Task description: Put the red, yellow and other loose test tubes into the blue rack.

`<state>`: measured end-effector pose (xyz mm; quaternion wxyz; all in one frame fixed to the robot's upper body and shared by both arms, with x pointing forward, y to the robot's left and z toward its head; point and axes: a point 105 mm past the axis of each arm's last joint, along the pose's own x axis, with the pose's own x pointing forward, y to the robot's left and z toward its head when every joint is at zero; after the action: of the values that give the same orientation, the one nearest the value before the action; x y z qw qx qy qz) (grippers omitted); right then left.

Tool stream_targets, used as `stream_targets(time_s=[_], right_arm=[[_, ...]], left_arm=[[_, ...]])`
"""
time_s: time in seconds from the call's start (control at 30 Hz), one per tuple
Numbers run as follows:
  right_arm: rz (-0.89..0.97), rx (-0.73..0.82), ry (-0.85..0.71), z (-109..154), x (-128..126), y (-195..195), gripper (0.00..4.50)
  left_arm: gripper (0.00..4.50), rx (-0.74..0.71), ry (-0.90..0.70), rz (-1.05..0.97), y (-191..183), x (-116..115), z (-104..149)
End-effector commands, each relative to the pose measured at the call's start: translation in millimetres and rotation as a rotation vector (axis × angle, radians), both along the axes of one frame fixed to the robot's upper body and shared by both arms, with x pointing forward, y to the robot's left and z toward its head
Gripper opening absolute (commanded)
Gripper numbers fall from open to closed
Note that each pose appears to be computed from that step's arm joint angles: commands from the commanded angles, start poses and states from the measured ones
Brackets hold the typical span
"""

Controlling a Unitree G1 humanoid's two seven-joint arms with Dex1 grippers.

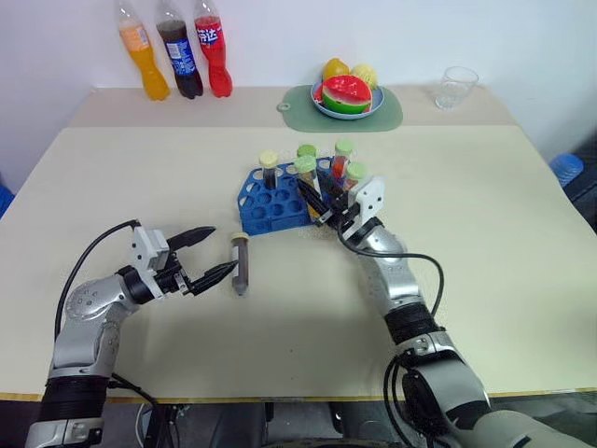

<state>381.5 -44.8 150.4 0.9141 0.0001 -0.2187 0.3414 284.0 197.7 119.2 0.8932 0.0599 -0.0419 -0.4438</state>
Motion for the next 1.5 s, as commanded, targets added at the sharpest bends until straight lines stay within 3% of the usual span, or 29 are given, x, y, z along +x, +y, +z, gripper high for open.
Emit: stream_targets(time_s=[0.03,0.17,0.47,0.63,1.17,1.5], right_arm=[[-0.061,0.033,-0.070,12,8,-5,1.04],[-0.078,0.032,-0.077,13,15,-5,1.04],[0.082,0.130,-0.159,49,5,13,1.04],[0.038,0.130,-0.145,50,14,11,1.04],[-0.082,0.029,-0.039,22,33,16,1.04],[-0.141,0.020,-0.009,19,39,16,1.04]], left_arm=[[4.50,0.002,-0.050,0.023,8,-3,14],[4.50,0.007,-0.055,0.037,12,-5,17],[4.50,0.014,-0.051,0.056,15,-9,17],[4.50,0.009,-0.055,0.055,13,-9,17],[4.50,0.017,-0.064,0.077,18,-11,20],[4.50,0.019,-0.063,0.081,19,-13,21]])
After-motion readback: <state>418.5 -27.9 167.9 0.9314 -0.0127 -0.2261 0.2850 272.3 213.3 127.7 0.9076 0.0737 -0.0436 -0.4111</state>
